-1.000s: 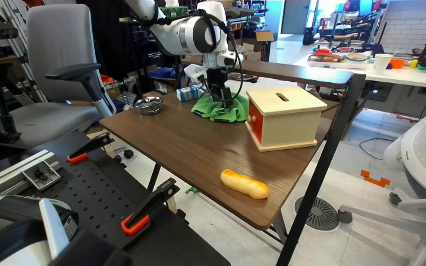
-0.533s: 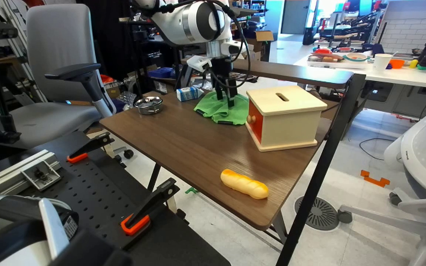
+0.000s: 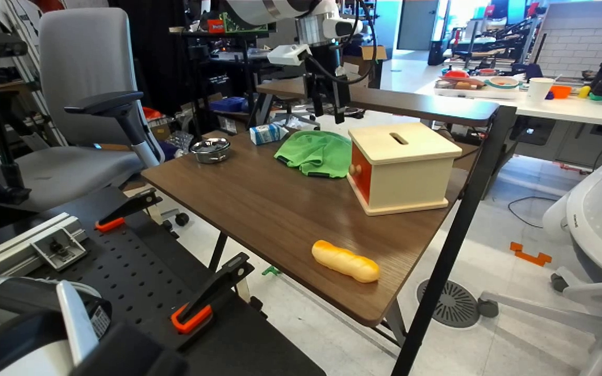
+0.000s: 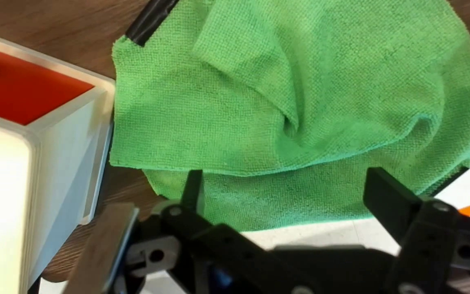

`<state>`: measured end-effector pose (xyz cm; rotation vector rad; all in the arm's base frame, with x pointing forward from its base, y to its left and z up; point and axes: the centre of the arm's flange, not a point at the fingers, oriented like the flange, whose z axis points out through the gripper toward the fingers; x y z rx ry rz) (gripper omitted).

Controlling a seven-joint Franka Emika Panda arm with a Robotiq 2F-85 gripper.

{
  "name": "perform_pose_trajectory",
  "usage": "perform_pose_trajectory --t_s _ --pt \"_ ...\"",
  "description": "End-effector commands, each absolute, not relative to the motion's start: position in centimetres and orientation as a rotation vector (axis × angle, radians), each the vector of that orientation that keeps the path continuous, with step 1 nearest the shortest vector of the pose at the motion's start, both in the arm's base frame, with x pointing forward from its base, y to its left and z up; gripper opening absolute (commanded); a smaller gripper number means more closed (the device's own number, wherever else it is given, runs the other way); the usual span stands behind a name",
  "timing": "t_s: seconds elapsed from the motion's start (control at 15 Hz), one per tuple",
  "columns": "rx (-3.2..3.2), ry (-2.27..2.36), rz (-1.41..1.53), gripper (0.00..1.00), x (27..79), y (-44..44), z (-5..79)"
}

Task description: Move the green towel farther away from you

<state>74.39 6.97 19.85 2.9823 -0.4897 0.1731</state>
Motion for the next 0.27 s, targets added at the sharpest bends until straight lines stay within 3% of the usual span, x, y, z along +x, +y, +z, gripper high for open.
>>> perform_pose_trajectory --t_s 0.0,0.2 --pt "2.982 -0.488 0.167 1.00 74.3 7.1 19.5" --pt "2.980 -0.484 0.148 1.00 74.1 7.2 18.3"
